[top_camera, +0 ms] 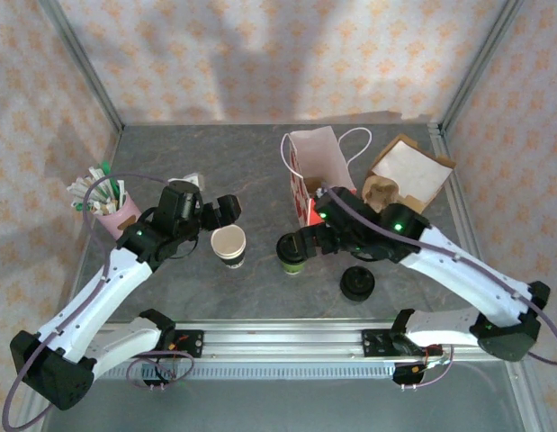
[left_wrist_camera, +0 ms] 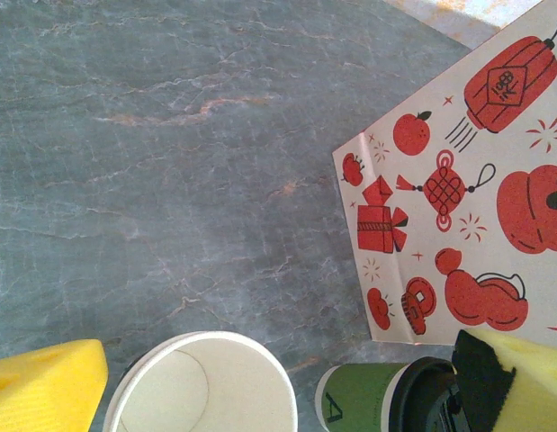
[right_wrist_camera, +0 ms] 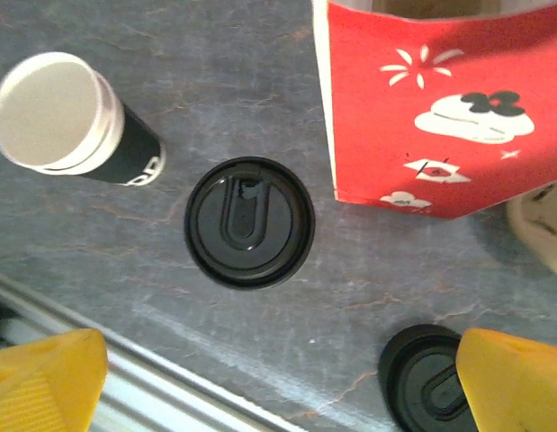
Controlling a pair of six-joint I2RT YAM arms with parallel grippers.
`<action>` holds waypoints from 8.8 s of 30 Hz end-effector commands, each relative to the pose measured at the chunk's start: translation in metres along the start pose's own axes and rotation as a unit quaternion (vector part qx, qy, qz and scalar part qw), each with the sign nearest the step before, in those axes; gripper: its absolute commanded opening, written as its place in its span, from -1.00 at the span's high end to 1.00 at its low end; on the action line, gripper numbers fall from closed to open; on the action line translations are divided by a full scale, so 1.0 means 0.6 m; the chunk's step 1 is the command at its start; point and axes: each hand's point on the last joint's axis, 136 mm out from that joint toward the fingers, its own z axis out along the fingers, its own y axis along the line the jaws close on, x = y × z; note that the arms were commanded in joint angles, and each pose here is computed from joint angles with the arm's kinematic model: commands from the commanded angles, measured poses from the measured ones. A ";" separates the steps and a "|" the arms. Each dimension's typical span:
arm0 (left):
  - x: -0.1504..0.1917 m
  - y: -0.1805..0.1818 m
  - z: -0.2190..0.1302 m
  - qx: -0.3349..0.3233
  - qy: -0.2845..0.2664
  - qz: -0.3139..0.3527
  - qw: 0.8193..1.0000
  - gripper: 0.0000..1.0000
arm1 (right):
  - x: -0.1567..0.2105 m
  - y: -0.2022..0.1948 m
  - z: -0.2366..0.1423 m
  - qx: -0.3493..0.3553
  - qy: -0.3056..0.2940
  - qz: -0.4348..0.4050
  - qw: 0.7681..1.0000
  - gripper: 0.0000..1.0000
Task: Pack the takeout coffee
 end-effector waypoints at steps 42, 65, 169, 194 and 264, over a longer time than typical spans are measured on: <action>-0.006 0.035 0.021 -0.012 -0.006 -0.020 1.000 -1.00 | 0.037 0.055 0.192 0.048 0.242 -0.076 0.966 -0.70; -0.011 0.035 0.010 -0.007 -0.012 -0.023 1.000 -1.00 | 0.047 0.040 0.221 0.057 0.265 -0.072 0.960 -0.62; -0.337 -0.149 0.431 0.054 0.004 0.015 0.998 -0.76 | -0.086 0.020 -0.161 0.005 0.060 -0.021 0.998 -0.17; -0.282 -0.222 0.552 0.155 0.007 0.052 0.987 -0.75 | -0.178 -0.108 -0.157 0.074 0.007 0.089 0.993 -0.13; -0.123 -0.307 0.436 0.301 0.136 0.125 0.936 -0.66 | -0.038 -0.133 -0.006 0.143 0.246 0.125 0.950 -0.09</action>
